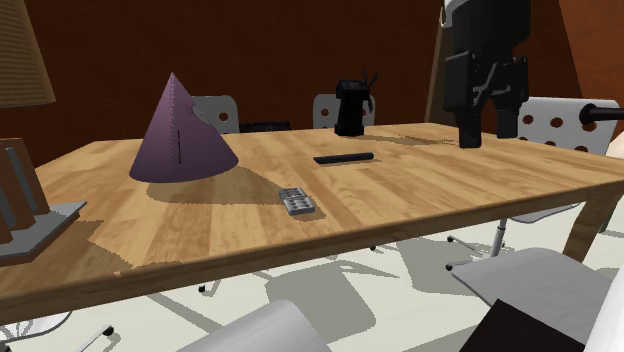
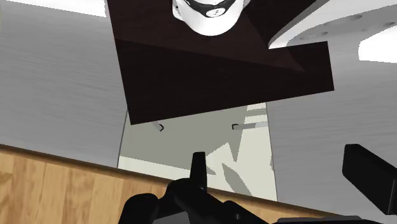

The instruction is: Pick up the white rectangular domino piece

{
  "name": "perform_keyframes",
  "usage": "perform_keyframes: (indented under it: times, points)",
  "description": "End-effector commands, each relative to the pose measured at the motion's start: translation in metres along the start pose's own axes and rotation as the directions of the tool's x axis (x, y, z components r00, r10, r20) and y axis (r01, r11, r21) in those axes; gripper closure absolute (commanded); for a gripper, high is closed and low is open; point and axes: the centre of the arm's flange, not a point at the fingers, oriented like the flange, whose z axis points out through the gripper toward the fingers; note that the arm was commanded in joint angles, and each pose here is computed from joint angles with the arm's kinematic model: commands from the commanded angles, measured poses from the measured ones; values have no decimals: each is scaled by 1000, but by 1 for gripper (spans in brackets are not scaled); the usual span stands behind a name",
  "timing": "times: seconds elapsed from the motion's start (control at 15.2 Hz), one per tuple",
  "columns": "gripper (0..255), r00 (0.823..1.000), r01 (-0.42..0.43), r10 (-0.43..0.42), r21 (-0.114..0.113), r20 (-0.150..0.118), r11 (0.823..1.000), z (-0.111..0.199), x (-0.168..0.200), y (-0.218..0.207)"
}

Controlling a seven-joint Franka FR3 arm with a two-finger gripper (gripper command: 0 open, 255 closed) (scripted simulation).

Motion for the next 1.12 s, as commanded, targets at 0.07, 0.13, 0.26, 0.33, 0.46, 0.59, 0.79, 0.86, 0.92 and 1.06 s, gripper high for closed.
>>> perform_keyframes:
  times: [0.07, 0.13, 0.26, 0.33, 0.46, 0.59, 0.79, 0.86, 0.92, 1.06]
  points:
    - [0, 1000, -10, 10, 1, -9, 1000, 3, 9, -7]
    - [0, 1000, -20, 20, 3, -17, 1000, 7, 19, -14]
    - [0, 999, -40, 41, 6, -35, 999, 13, 38, -27]
    - [0, 998, -51, 51, 8, -44, 999, 16, 47, -33]
    - [0, 996, -71, 71, 12, -61, 997, 21, 67, -46]
    - [0, 993, -91, 92, 16, -78, 996, 26, 87, -59]
    - [0, 987, -120, 122, 23, -104, 992, 33, 117, -76]
    - [0, 985, -130, 132, 26, -112, 991, 36, 128, -82]
    - [0, 982, -140, 143, 28, -121, 990, 38, 138, -88]
    - [0, 977, -160, 163, 34, -137, 987, 41, 159, -99]
